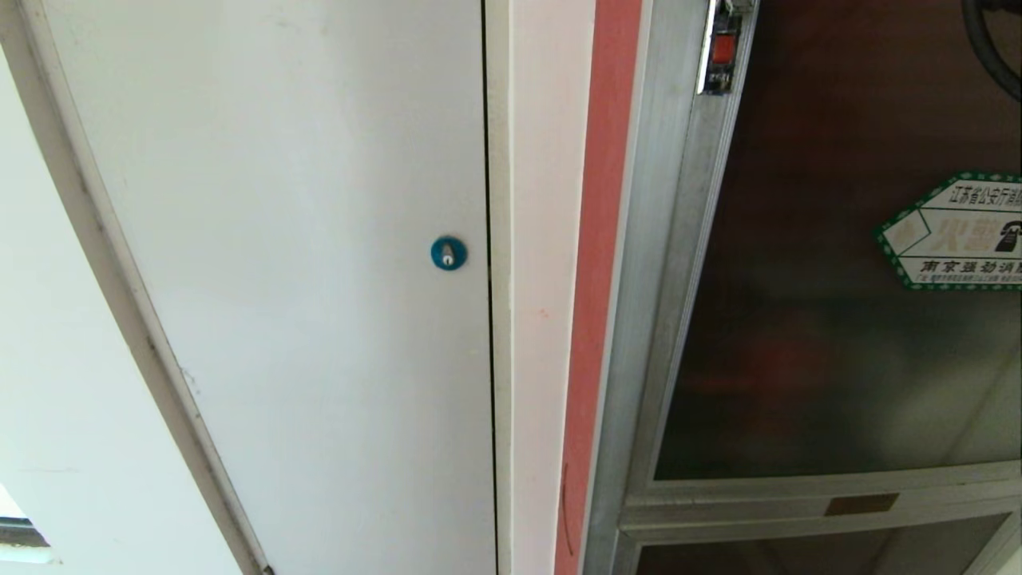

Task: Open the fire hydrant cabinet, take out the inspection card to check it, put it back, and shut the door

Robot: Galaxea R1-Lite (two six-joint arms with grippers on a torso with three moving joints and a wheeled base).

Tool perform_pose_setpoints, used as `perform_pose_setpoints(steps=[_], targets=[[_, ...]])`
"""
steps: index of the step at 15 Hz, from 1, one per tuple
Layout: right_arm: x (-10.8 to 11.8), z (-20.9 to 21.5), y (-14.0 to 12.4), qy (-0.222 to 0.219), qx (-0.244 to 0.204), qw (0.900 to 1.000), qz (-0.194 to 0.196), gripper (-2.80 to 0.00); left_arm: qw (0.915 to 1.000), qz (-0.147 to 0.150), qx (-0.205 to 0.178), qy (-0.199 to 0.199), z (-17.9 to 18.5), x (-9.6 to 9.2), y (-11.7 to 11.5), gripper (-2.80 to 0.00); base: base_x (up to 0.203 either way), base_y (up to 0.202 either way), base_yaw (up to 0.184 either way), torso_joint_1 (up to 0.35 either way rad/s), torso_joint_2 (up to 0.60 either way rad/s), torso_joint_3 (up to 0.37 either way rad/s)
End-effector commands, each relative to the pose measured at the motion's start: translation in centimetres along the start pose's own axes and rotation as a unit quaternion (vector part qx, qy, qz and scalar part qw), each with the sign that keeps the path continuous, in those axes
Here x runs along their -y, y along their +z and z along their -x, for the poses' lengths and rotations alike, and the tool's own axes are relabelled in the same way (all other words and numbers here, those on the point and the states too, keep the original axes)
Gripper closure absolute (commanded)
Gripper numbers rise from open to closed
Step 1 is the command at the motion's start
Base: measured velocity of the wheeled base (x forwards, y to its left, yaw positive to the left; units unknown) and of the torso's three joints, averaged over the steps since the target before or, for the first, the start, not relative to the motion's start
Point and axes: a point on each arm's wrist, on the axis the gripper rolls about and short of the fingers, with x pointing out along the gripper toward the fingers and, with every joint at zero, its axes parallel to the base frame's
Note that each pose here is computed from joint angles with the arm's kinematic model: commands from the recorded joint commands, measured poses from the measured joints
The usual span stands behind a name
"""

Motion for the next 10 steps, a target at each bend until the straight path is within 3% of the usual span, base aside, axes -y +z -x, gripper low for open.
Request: perform_pose_setpoints(steps=[1,5,10], targets=[[-0.9,1.2,1.1,0.013,0.011,1.000,-0.002,0.00,0.9999,0.000,-0.010,0.000,-0.1,0.0,-0.6,0.00,0.000,0.000,0.000,0.000,0.00,0.000],[-2.3,3.3,-0.2,0.034,-0.022,0.999,-0.007,0.00,0.9999,0.000,-0.011,0.000,-0.1,0.0,-0.6,0.00,0.000,0.000,0.000,0.000,0.00,0.000],[-2.3,4.1,-1.9,0.036,-0.054,0.998,0.004,0.00,0.9999,0.000,-0.011,0.000,-0.1,0.0,-0.6,0.00,0.000,0.000,0.000,0.000,0.00,0.000]])
